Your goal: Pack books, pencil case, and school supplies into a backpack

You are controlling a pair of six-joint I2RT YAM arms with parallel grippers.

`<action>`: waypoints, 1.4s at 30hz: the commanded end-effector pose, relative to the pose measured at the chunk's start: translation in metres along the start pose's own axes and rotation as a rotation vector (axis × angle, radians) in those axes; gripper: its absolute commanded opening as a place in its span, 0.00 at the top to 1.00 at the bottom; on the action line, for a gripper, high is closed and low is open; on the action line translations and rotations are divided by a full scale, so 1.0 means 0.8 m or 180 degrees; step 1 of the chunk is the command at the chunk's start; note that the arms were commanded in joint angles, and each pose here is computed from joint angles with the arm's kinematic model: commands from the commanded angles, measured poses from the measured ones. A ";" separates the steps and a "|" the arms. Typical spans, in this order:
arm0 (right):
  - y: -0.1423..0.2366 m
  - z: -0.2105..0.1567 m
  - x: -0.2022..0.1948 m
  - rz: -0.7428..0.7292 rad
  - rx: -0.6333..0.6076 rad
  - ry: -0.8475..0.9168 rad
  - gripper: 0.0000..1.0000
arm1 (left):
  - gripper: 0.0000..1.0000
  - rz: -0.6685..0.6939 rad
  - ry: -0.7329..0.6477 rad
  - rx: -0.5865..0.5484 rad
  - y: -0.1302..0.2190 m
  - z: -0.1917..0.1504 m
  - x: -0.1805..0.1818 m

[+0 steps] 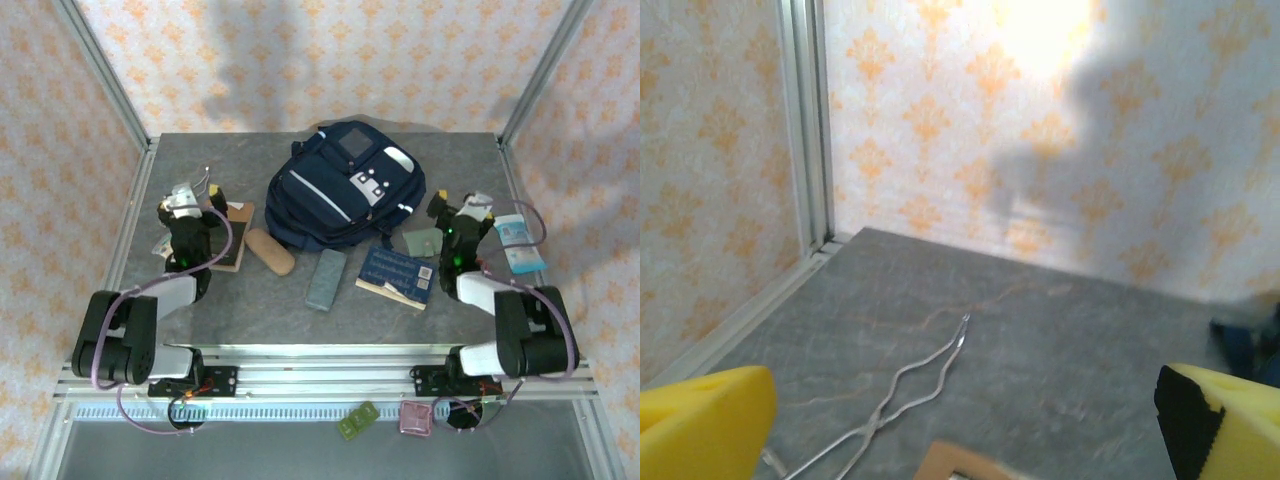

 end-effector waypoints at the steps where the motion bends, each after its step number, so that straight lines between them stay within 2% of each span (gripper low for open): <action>1: 0.006 0.018 -0.012 -0.0325 0.0223 -0.0744 0.00 | 0.01 -0.0211 0.0763 0.0454 -0.003 -0.006 -0.016; 3: 0.000 0.022 -0.015 -0.0301 0.0487 -0.1245 0.01 | 0.01 -0.0510 0.1362 0.0683 -0.004 -0.006 -0.035; 4: -0.005 0.023 -0.010 -0.0141 0.0608 -0.1367 0.12 | 0.01 -0.0815 0.1578 0.0788 -0.005 -0.006 -0.050; 5: -0.010 0.023 -0.001 0.0019 0.0716 -0.1426 0.19 | 0.05 -0.1129 0.1684 0.0891 -0.004 -0.006 -0.067; 6: -0.016 0.020 0.015 0.0263 0.0856 -0.1417 0.28 | 0.17 -0.1353 0.1813 0.1024 -0.004 -0.009 -0.083; 7: -0.021 0.016 0.034 0.0531 0.1038 -0.1406 0.35 | 0.25 -0.1526 0.1940 0.1184 -0.004 -0.015 -0.098; 8: -0.028 0.010 0.046 0.0670 0.1214 -0.1408 0.37 | 0.30 -0.1628 0.2013 0.1309 -0.003 -0.022 -0.110; 10: -0.042 -0.015 0.071 0.0900 0.1716 -0.1425 0.39 | 0.33 -0.1679 0.2039 0.1613 0.004 -0.046 -0.138; 12: -0.052 -0.037 0.085 0.1029 0.2028 -0.1472 0.38 | 0.33 -0.1720 0.1934 0.1809 0.018 -0.064 -0.165; 14: -0.061 -0.054 0.092 0.1086 0.2190 -0.1513 0.38 | 0.33 -0.1744 0.1828 0.1972 0.034 -0.084 -0.188; 16: -0.072 -0.072 0.095 0.1028 0.2356 -0.1525 0.39 | 0.41 -0.1804 0.1689 0.2134 0.051 -0.102 -0.212; 19: -0.084 -0.101 0.101 0.1019 0.2626 -0.1560 0.41 | 0.43 -0.1826 0.1519 0.2346 0.072 -0.128 -0.237; 24: -0.095 -0.138 0.108 0.0940 0.2889 -0.1530 0.39 | 0.45 -0.1821 0.1262 0.2585 0.089 -0.161 -0.265; 26: -0.099 -0.147 0.113 0.0944 0.2938 -0.1516 0.44 | 0.47 -0.1832 0.1194 0.2634 0.089 -0.168 -0.273; 29: -0.105 -0.156 0.118 0.0958 0.3013 -0.1511 0.61 | 0.54 -0.1767 0.1143 0.2653 0.082 -0.174 -0.277; 31: -0.107 -0.157 0.121 0.0979 0.3050 -0.1533 0.81 | 0.62 -0.1717 0.1068 0.2691 0.076 -0.181 -0.280; 33: -0.107 -0.147 0.123 0.1012 0.3016 -0.1579 0.94 | 0.68 -0.1644 0.0973 0.2740 0.070 -0.192 -0.281; 35: -0.104 -0.127 0.126 0.1086 0.2944 -0.1681 1.00 | 0.73 -0.1571 0.0876 0.2784 0.063 -0.202 -0.283; 40: -0.086 -0.059 0.136 0.1256 0.2740 -0.1961 1.00 | 0.82 -0.1329 0.0618 0.2789 0.038 -0.216 -0.289; 42: -0.072 -0.039 0.139 0.1325 0.2708 -0.2093 1.00 | 0.83 -0.1256 0.0536 0.2786 0.025 -0.224 -0.291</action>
Point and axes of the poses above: each hand's point on the last joint's axis, 136 mm out from that joint toward the fingers, its own y axis back along the fingers, its own x axis along the line the jaws close on, z = x × y, the point moved 4 cm from there along y, back along the fingers, and after that the axes turned 3 degrees about y, right-handed, at the moved point
